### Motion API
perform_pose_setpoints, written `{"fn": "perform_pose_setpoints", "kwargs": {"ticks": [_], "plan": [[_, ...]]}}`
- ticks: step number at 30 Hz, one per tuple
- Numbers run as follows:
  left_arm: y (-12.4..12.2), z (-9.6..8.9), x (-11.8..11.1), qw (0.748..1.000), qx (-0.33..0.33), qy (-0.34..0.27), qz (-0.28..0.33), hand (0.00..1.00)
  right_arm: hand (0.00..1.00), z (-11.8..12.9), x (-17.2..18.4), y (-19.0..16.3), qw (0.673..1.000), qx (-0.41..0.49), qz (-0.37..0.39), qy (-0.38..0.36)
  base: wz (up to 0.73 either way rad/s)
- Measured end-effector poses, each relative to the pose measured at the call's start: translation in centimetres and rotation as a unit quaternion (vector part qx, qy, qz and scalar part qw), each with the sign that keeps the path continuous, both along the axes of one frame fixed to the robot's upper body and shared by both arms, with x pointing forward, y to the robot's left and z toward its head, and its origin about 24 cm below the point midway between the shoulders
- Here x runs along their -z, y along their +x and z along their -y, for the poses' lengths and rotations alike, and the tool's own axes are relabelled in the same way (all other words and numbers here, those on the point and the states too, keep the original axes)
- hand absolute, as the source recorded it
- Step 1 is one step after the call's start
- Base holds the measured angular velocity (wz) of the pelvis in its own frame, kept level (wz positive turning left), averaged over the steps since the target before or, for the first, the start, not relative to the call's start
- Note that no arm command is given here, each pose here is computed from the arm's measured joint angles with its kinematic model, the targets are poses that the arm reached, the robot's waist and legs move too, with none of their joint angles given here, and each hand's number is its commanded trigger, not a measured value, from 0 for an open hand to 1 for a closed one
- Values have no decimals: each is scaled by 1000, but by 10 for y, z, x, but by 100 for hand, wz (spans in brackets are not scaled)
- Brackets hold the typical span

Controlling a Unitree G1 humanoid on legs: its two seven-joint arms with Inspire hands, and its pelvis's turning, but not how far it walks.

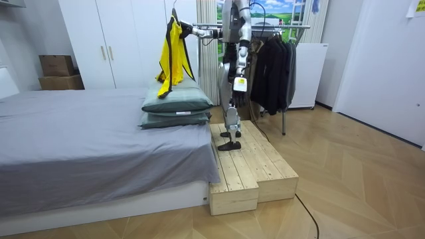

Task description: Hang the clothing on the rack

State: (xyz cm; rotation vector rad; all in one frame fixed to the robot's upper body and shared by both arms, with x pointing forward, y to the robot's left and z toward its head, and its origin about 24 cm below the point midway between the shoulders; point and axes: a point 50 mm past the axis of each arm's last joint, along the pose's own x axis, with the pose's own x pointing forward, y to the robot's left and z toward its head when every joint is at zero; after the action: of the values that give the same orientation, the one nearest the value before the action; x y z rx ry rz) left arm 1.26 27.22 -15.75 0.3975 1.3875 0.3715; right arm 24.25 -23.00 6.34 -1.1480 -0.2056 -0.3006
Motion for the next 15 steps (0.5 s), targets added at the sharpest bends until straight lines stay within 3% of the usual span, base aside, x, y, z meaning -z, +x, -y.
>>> {"fn": "perform_pose_setpoints", "kwargs": {"ticks": [15], "plan": [[-15,5,3,999,-19,-11,-31,0,100,-5,-3,-1,1000,-6,-6,5,0]]}}
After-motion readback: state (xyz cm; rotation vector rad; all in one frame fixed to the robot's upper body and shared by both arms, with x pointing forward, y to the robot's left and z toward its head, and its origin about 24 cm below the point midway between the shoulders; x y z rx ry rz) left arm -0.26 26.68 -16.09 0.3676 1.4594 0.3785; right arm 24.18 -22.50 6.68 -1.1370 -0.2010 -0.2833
